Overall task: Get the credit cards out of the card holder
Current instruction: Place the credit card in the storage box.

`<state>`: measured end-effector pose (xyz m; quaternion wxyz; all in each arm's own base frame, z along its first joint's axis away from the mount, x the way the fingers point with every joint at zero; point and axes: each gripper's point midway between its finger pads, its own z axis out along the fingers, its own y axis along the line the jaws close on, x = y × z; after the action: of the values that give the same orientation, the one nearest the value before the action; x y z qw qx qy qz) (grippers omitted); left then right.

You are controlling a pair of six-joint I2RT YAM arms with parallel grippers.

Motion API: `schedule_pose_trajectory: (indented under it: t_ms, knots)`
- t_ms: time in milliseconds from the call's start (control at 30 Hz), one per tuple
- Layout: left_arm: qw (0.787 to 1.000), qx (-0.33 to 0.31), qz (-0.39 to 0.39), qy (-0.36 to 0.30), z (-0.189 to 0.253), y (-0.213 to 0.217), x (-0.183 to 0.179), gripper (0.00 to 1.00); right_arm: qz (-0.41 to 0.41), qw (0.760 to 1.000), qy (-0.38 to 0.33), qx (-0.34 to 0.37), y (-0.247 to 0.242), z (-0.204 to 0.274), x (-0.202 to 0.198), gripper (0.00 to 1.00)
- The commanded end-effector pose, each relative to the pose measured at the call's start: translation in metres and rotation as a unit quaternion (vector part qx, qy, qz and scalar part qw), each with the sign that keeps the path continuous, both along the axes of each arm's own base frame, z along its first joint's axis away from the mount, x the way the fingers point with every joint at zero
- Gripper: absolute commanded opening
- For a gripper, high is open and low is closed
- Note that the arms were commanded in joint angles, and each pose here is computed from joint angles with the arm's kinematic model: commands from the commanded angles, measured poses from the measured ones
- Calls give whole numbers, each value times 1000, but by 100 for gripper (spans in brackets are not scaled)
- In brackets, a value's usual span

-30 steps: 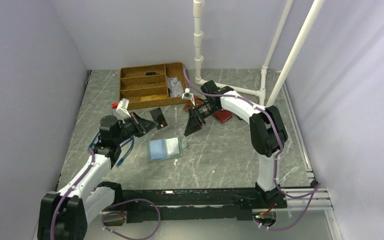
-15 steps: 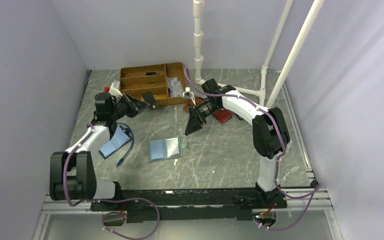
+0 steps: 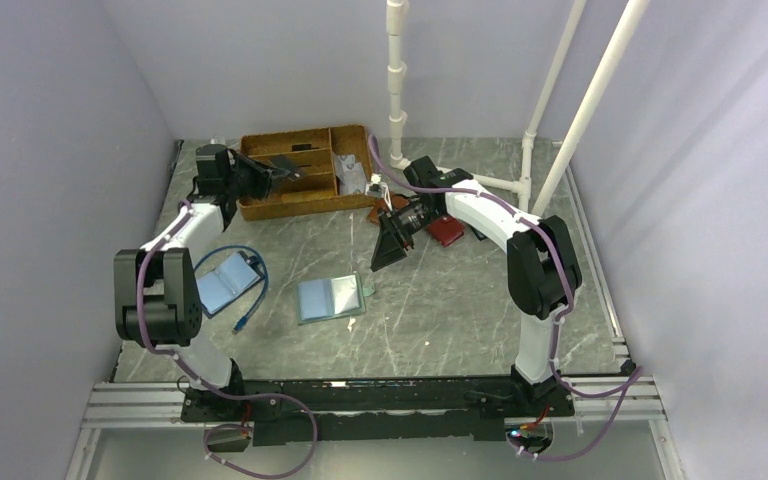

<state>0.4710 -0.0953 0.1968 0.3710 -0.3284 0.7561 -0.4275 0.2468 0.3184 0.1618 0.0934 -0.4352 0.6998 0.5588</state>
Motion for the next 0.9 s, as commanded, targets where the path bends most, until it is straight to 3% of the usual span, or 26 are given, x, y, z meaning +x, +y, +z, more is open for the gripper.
schedule_pose_trajectory:
  t_ms: [0,367,867]
  knots:
    - [994,-23,97,52,-1,23,25,0,8,998,-49,30,2,30,3,47]
    - [976,-82,161,122,-22,35,84,0,8,998,-49,24,2,26,4,46]
    - [960,-126,220,120,-44,54,153,0,13,999,-47,19,1,20,5,46]
